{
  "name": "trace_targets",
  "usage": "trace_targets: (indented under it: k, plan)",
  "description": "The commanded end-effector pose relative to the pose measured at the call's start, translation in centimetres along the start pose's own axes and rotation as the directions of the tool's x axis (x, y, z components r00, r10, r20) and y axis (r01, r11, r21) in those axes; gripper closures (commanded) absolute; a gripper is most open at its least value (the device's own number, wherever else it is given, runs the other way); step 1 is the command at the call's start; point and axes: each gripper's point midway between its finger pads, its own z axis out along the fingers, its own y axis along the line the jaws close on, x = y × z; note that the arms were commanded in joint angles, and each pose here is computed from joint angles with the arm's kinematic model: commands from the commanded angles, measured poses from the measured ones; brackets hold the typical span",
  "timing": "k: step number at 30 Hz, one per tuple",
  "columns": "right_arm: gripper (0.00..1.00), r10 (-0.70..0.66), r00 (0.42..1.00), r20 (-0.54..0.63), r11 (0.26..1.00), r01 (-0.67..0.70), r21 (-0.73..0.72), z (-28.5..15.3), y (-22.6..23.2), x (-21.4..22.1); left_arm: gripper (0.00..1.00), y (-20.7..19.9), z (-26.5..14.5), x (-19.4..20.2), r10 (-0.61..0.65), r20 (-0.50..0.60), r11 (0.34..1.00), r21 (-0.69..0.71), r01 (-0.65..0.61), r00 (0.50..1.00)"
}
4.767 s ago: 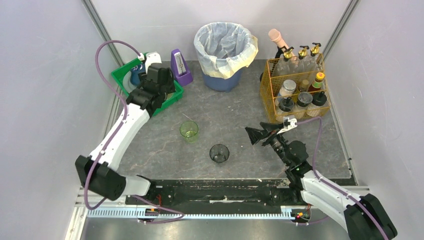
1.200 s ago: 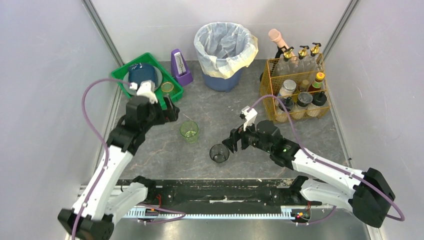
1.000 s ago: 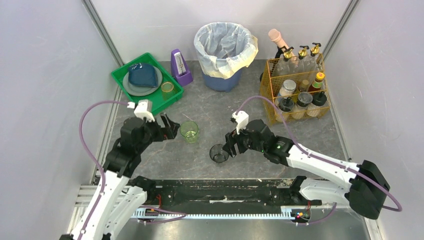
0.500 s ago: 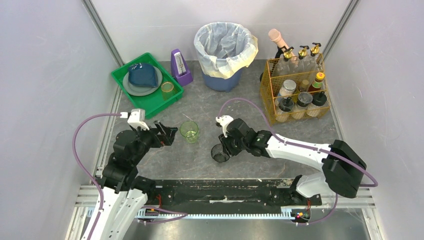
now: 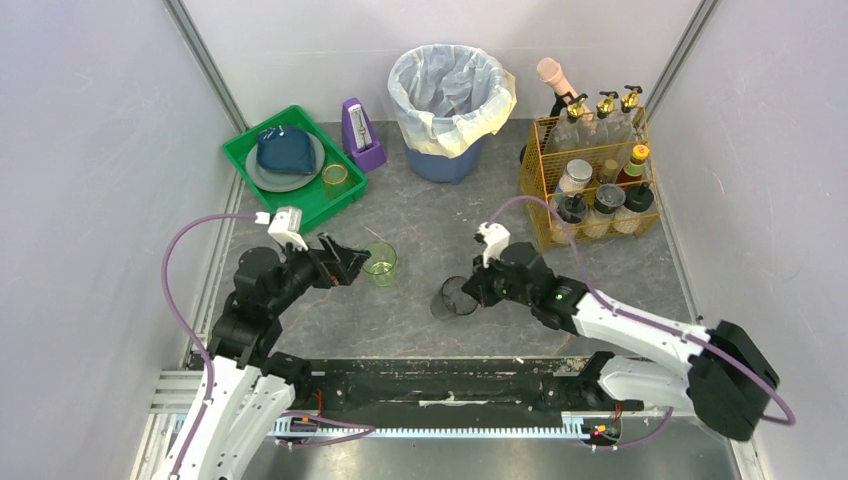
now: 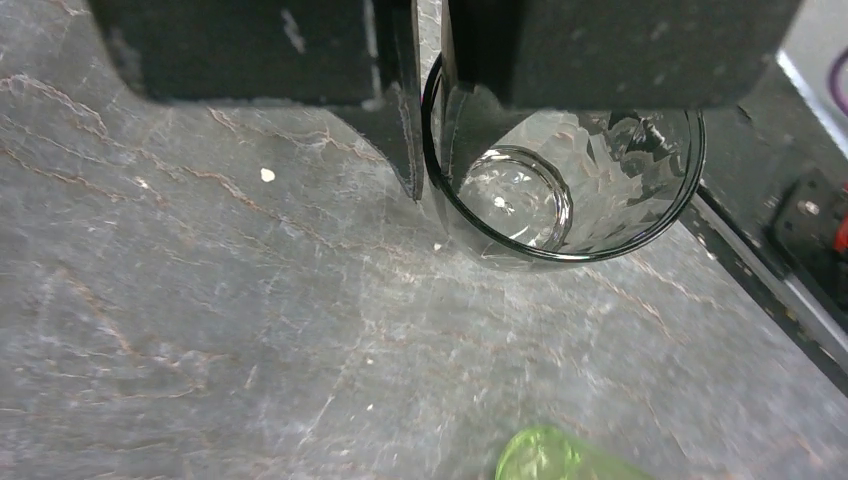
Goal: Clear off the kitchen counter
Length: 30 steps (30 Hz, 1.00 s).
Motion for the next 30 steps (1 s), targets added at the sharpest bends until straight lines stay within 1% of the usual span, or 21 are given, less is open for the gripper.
trace_targets:
  k: [1, 4, 8, 13, 15, 20, 27, 30]
  plan:
    - [1.0, 0.141, 0.95, 0.28, 0.982, -0.098, -0.163, -2.4, 1.6, -5.8, 0.0, -4.2, 1.1, -1.3, -0.109, -0.012, 0.973, 0.202, 0.11, 0.994]
    - [1.0, 0.223, 0.892, 0.394, 0.96, -0.13, -0.249, -4.4, 1.5, -7.5, 0.0, -5.9, 1.6, -1.7, -0.187, -0.018, 0.937, 0.296, 0.184, 0.982]
    - [1.0, 0.322, 0.785, 0.529, 0.919, -0.126, -0.373, -7.5, 1.8, -9.8, 0.0, -8.6, 2.0, -1.9, -0.214, -0.023, 0.892, 0.402, 0.205, 0.977]
    - [1.0, 0.421, 0.685, 0.595, 0.856, -0.082, -0.511, -10.5, 2.8, -11.6, 0.0, -12.1, 2.6, -1.0, -0.261, -0.05, 0.819, 0.518, 0.248, 0.964]
    - [1.0, 0.45, 0.661, 0.601, 0.829, -0.057, -0.557, -11.5, 3.3, -12.1, 0.0, -13.2, 2.9, -0.6, -0.261, -0.06, 0.8, 0.545, 0.251, 0.963]
    - [1.0, 0.496, 0.638, 0.588, 0.766, -0.002, -0.643, -12.9, 4.8, -13.2, 0.0, -15.6, 3.1, -0.2, -0.271, -0.081, 0.745, 0.613, 0.262, 0.959]
    - [1.0, 0.502, 0.637, 0.585, 0.747, 0.022, -0.665, -13.0, 5.3, -14.0, 0.0, -18.1, 3.0, 1.1, -0.261, -0.132, 0.69, 0.667, 0.28, 0.956]
    - [1.0, 0.493, 0.639, 0.59, 0.735, 0.057, -0.676, -13.4, 5.9, -14.4, 0.0, -18.9, 3.0, 1.8, -0.254, -0.152, 0.672, 0.683, 0.287, 0.955]
